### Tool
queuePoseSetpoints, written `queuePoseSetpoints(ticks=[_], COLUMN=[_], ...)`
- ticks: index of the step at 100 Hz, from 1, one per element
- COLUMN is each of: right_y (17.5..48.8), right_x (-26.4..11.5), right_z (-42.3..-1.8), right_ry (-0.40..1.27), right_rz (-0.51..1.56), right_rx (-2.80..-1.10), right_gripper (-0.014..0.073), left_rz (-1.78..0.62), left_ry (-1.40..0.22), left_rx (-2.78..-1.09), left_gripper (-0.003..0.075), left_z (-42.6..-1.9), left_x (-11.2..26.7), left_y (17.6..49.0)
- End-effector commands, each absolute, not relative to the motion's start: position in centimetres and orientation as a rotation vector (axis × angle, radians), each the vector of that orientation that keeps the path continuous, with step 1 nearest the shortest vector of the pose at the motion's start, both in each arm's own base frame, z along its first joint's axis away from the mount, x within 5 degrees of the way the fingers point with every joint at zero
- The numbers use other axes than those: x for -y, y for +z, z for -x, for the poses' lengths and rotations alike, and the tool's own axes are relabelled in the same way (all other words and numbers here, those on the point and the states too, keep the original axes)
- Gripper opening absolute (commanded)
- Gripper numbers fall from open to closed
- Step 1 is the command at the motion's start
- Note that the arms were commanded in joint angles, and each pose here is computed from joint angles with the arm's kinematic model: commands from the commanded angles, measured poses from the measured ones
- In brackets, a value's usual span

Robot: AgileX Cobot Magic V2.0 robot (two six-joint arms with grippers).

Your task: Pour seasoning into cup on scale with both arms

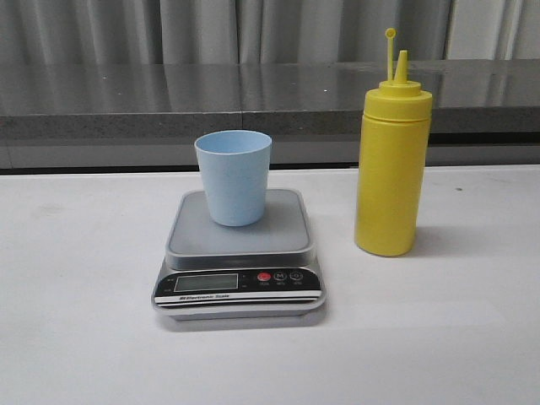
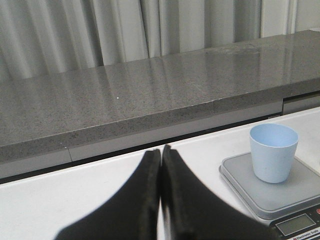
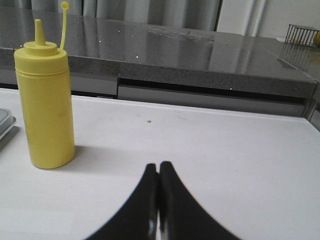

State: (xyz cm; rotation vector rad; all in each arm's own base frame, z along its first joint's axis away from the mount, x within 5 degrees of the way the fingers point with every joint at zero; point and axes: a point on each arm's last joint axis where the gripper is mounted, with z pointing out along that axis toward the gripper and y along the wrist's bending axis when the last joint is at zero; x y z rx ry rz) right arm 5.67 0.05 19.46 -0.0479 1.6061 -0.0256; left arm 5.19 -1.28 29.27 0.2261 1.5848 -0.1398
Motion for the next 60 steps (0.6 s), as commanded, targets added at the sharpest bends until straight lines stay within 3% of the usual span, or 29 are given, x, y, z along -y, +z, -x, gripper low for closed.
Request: queuePoseSetpoints(ticks=[1,14,60], right_y=[20.9,21.9,29.3], right_x=[-0.1,-0.1,-0.1], right_z=[-5.5,-5.3,-7.4], right_ry=[-0.021,0.037,0.066], right_rz=[0.039,-0.016,-0.038], right_rx=[-1.447,-1.387,-1.440], right_gripper=[-0.0067,-0.0067,-0.0067], left_rz=[-0.206,-0.206,-0.206], left_ry=[-0.142,-0.142,-0.142], left_rx=[-1.492,-1.492,-1.492], left_gripper=[-0.0018,-0.0018,-0.0018], left_z=[-5.1,-5.1,-5.1], left_x=[1.2,1.2,1.2], left_y=[30.8,30.8,30.8])
